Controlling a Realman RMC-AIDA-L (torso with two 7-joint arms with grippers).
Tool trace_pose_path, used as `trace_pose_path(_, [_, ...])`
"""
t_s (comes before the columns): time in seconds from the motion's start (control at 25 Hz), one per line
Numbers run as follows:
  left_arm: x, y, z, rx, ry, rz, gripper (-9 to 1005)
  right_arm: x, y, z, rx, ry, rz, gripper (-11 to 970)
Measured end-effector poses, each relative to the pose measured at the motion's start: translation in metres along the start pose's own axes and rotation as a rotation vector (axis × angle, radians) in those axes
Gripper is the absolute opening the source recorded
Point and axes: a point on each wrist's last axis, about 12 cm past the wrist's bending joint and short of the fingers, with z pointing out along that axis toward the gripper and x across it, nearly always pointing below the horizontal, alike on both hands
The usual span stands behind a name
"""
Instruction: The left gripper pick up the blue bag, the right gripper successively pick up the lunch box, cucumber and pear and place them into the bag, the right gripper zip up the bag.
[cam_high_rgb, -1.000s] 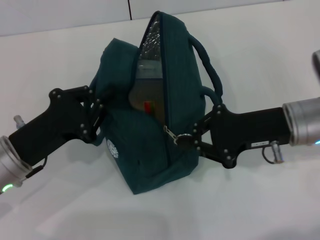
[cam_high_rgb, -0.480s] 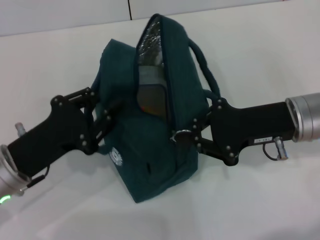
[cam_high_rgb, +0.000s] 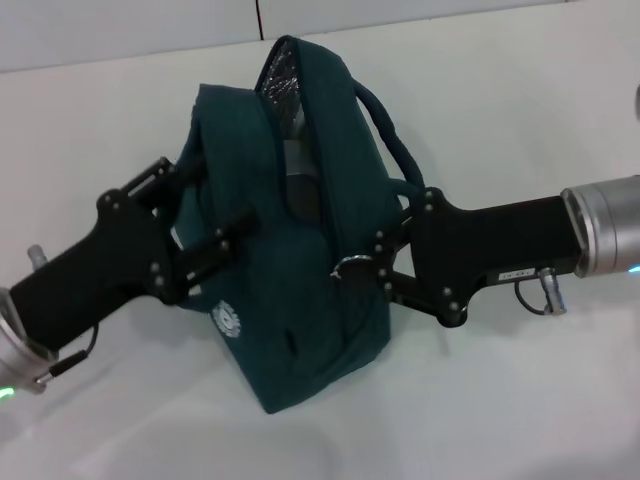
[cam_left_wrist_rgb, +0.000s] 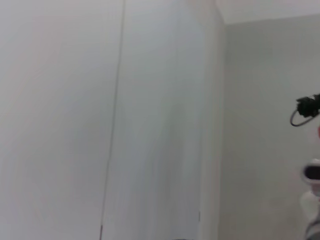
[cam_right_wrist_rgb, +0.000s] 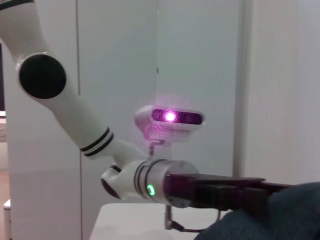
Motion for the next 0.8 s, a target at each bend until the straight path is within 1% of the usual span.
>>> trace_pose_path(0.08, [-0.001, 0.006, 0.001, -0.025, 0.009, -0.029, 601, -0.001, -0.001, 0.002, -0.011, 0.0, -0.006, 17])
trace_pose_path(0.28, [-0.004, 0.008, -0.001, -0.054, -0.02, -0.02, 690, -0.001, -0.001, 0.004, -0.015, 0.0, -0.006, 17])
trace_pose_path(0.4, [-0.008, 0.007, -0.003, -0.051, -0.052, -0.02, 879, -0.001, -0.001, 0.007, -0.022, 0.002, -0.023, 17])
trace_pose_path(0.6, [-0.012, 0.0, -0.009, -0.014, -0.097, -0.026, 878, -0.004, -0.004, 0.017, -0.026, -0.02, -0.08, 17])
trace_pose_path(0.68, [-0.013, -0.005, -0.014, -0.004, -0.115, -0.035, 878, -0.005, -0.003, 0.023, -0.023, -0.041, -0.108, 17])
trace_pose_path(0.8, [-0.011, -0.018, -0.03, -0.008, -0.141, -0.057, 878, -0.005, -0.004, 0.032, 0.002, -0.071, -0.179, 17])
